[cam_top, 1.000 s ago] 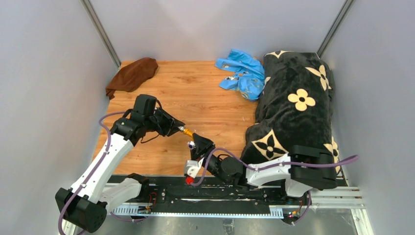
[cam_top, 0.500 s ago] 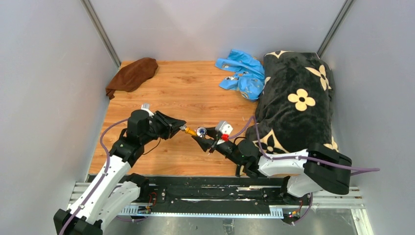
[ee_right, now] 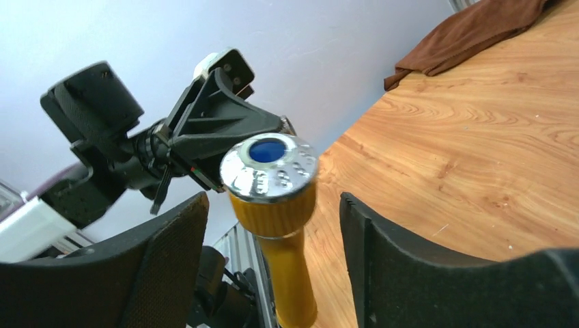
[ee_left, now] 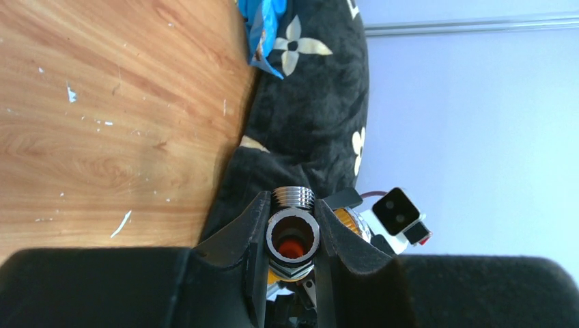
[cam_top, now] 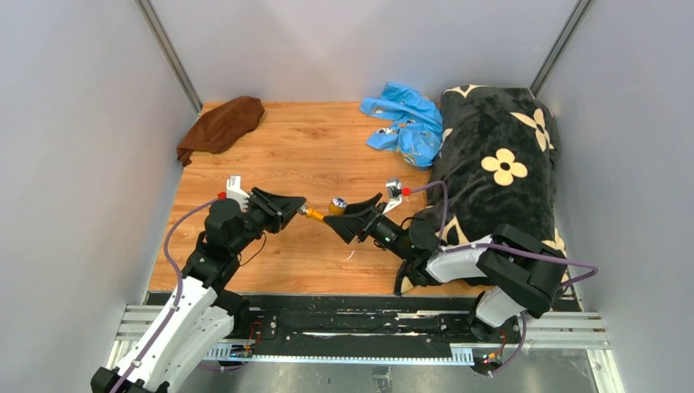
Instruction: Install the water faucets
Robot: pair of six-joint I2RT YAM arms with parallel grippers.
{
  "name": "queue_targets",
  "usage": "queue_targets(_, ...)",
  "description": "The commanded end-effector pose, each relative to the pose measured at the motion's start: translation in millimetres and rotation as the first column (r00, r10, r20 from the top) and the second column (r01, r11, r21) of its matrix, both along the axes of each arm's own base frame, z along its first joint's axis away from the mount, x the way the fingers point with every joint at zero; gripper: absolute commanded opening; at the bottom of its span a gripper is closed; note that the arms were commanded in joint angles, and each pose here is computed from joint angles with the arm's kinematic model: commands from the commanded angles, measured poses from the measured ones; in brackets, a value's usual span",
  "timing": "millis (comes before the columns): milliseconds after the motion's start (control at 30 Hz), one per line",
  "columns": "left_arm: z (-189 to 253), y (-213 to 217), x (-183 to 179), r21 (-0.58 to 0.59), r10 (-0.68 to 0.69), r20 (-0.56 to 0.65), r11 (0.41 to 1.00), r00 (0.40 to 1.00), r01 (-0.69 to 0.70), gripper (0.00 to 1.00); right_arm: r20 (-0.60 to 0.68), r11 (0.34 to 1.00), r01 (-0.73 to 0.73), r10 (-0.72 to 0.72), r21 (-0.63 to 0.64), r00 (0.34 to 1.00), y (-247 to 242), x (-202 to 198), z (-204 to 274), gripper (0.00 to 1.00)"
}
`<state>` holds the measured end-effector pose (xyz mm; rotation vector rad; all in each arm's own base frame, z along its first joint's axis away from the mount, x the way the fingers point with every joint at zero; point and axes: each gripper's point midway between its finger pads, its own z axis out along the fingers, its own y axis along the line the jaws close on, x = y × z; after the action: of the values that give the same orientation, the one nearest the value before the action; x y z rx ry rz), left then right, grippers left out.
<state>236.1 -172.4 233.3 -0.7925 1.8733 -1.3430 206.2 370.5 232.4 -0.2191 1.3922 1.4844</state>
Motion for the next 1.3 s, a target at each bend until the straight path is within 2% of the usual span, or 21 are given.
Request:
queue_targets(0, 29.0, 9.0, 6.2, -0.06, 0.067, 0.138, 0.996, 0.988, -0.059, 0.0, -0.041, 0.996, 0.016, -0.013, 0.084, 0.999, -17.2, 5.0, 12.7, 0.72)
queue_targets(167, 22.1, 7.0, 5.0, -0.039, 0.049, 0.123, 0.998, 0.991, -0.044, 0.0, -0.022, 0.996, 0.091, -0.09, 0.007, 0.996, -43.7, 10.1, 2.4, 0.74)
queue_targets(300, 21.9, 4.2, 3.6, -0.022, 0.025, 0.121, 0.999, 0.992, -0.023, 0.0, 0.034, 0.979, 0.136, -0.132, -0.15, 0.991, -60.9, 5.9, -5.6, 0.76)
queue_targets(467, 17.4, 0.0, 3.1, 0.016, -0.009, 0.085, 1.0, 0.996, 0.007, 0.0, 0.135, 0.894, 0.175, -0.13, -0.413, 0.982, -85.1, -3.3, -14.5, 0.77)
queue_targets(567, 19.5, -5.0, 3.4, 0.052, -0.046, 0.084, 0.998, 0.995, 0.041, 0.0, 0.199, 0.839, 0.194, -0.105, -0.509, 0.974, -100.4, -10.3, -14.6, 0.75)
queue_targets(700, 15.8, -15.7, 2.9, 0.093, -0.086, 0.078, 0.993, 0.993, 0.078, 0.0, 0.256, 0.796, 0.256, -0.132, -0.548, 0.958, -122.3, -13.0, -6.4, 0.74)
queue_targets(900, 2.8, -53.2, 5.9, 0.123, -0.191, 0.055, 0.975, 0.98, 0.183, 0.0, 0.25, 0.723, 0.283, -0.155, -0.63, 0.956, -146.3, -17.6, -7.9, 0.73)
queue_targets(1100, 4.1, -71.7, 13.0, 0.16, -0.25, 0.045, 0.958, 0.967, 0.24, 0.0, 0.227, 0.692, 0.307, -0.207, -0.653, 0.952, -162.8, -19.0, -10.5, 0.74)
queue_targets(1167, 9.2, -70.5, 13.9, 0.164, -0.244, 0.062, 0.959, 0.968, 0.231, 0.0, 0.197, 0.692, 0.323, -0.258, -0.646, 0.946, -168.7, -16.8, -10.0, 0.66)
queue_targets(1233, 11.1, -69.3, 14.7, 0.179, -0.241, 0.07, 0.958, 0.968, 0.226, 0.0, 0.183, 0.71, 0.31, -0.252, -0.633, 0.95, -165.8, -18.6, -9.3, 0.58)
queue_targets(1267, 10.9, -68.9, 15.3, 0.182, -0.239, 0.068, 0.958, 0.969, 0.223, 0.0, 0.179, 0.725, 0.299, -0.24, -0.62, 0.954, -162.1, -19.9, -7.2, 0.57)
